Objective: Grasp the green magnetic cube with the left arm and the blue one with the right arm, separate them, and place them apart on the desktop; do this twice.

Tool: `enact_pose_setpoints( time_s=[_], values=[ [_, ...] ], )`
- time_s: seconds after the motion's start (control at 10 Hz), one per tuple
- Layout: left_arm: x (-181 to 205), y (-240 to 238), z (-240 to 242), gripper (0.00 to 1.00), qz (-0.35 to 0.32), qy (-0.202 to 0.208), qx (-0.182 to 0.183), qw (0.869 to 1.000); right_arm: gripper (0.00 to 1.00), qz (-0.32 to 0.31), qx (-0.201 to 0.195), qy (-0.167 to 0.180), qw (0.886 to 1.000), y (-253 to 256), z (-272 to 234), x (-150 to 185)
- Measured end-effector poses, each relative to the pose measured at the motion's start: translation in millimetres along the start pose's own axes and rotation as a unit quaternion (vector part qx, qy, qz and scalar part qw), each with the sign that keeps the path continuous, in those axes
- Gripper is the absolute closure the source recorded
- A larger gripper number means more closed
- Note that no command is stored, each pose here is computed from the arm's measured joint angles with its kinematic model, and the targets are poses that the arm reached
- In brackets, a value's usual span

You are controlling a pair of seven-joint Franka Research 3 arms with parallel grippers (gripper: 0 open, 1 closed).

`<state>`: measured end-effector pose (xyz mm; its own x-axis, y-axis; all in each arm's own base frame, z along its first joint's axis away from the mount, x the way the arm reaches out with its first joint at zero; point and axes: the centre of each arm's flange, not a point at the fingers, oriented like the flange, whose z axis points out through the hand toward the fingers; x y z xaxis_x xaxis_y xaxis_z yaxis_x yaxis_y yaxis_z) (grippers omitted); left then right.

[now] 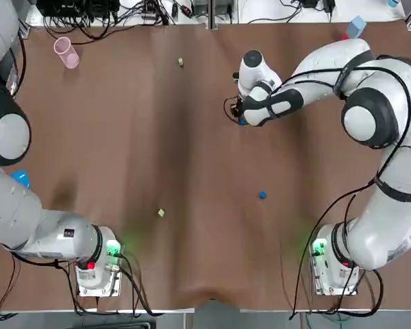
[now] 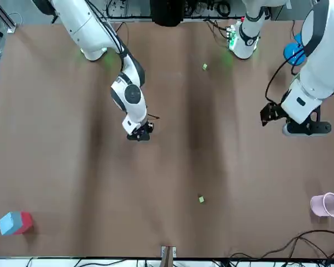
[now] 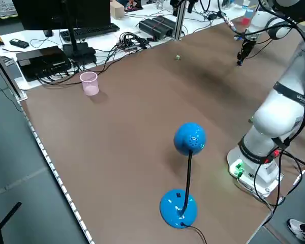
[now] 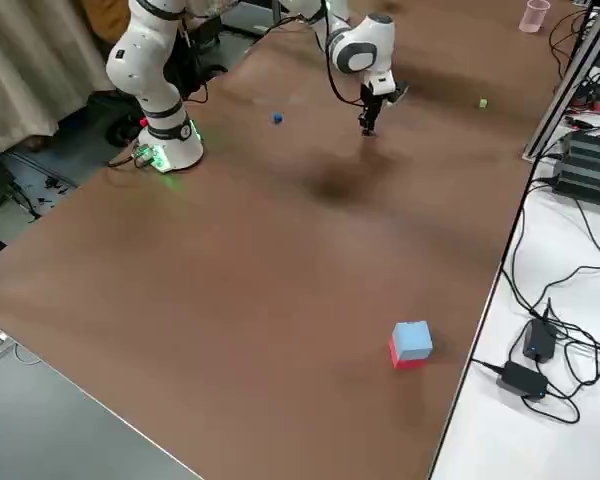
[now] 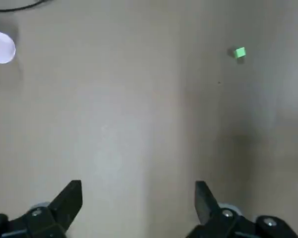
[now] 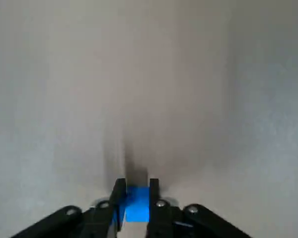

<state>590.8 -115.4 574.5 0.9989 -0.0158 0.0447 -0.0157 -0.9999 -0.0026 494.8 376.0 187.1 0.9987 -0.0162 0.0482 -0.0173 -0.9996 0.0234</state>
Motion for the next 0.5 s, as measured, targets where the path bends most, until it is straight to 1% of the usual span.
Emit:
enact_pose_setpoints(
  time_s=[0.1,0.4,0.5],
  values=[
    [0.3,-6.3,-7.0,0.00,-0.007,0.004,-0.005,1.000,0.78,0.000,0.001,0.004,1.000,-0.1,-2.1,2.9],
    [-9.8,-20.0,-20.1,0.00,-0.017,-0.011,0.000,1.000,0.78,0.002,0.009,0.018,1.000,-4.7,-14.1,14.5],
    [-11.0,-27.3,-22.9,0.00,-0.022,-0.012,0.000,1.000,0.78,0.006,0.013,0.028,1.000,-5.1,-22.1,24.2]
  ],
)
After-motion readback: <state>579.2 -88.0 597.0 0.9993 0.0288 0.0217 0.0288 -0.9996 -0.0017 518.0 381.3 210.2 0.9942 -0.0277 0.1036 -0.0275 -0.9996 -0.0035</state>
